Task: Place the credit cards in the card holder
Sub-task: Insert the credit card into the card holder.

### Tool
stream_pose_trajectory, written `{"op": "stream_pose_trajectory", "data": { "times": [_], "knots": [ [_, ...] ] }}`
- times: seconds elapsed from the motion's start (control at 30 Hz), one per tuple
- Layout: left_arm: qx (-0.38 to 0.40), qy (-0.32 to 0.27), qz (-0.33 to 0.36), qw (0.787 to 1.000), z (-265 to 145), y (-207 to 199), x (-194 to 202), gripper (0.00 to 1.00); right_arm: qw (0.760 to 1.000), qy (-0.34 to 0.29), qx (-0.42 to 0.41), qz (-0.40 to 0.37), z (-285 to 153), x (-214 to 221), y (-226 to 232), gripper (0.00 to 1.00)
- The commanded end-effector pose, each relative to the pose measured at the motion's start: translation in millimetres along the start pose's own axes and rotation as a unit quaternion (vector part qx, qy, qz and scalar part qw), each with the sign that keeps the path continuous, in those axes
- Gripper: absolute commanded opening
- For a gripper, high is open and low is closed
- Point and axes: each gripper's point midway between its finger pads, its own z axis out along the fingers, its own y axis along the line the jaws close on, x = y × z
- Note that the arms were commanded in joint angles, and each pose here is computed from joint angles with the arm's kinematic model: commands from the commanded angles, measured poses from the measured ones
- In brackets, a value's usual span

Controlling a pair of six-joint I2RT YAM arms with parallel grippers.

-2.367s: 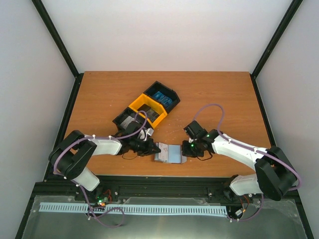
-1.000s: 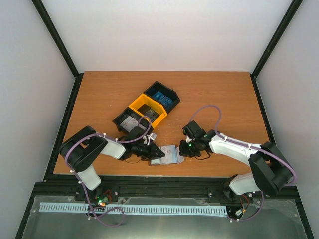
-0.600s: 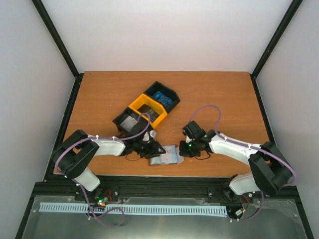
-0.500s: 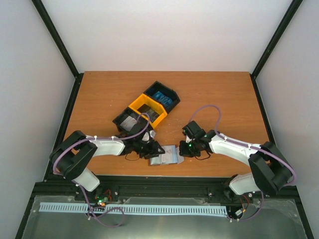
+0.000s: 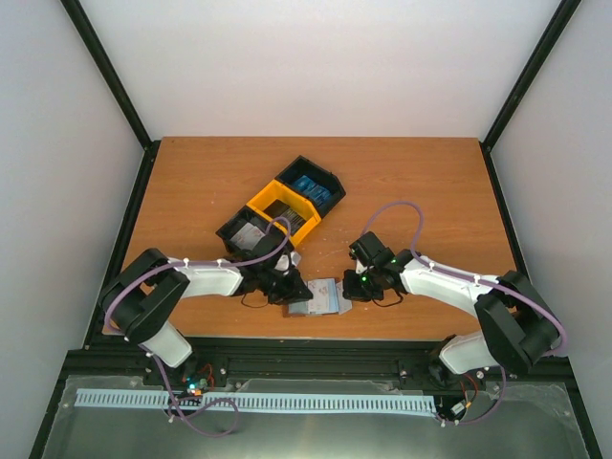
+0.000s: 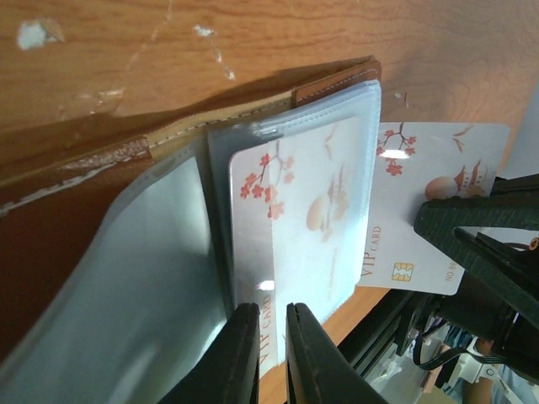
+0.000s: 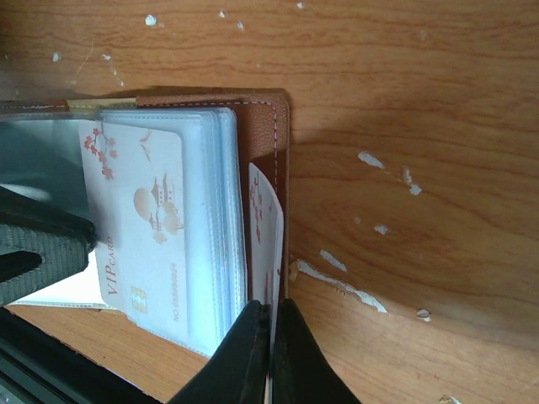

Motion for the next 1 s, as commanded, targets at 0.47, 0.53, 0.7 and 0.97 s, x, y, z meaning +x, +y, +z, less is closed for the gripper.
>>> {"op": "stream_pose_trajectory", "data": {
  "times": [0.47,0.53,0.7,0.97],
  "knots": [
    [0.007,-0.009,0.029,1.0,-8,-18,-3,0.16,0.999,0.021,0.034,0.005,11,12,-19,0.03],
    [-0.002,-0.017,0.021,1.0,-10,-15,-4,0.21,0.999,0.021,0.034,0.006,12,12,-19,0.03],
    [-0.048,-0.028,-0.012,0.998,-11,1,-8,0.27,0.999,0.022,0.034,0.006,12,13,-20,0.03],
    [-0.041,-0.011,0.002,0.999,-1,-1,-8,0.1,0.999,0.025,0.034,0.007,14,14,-21,0.03]
  ]
}}
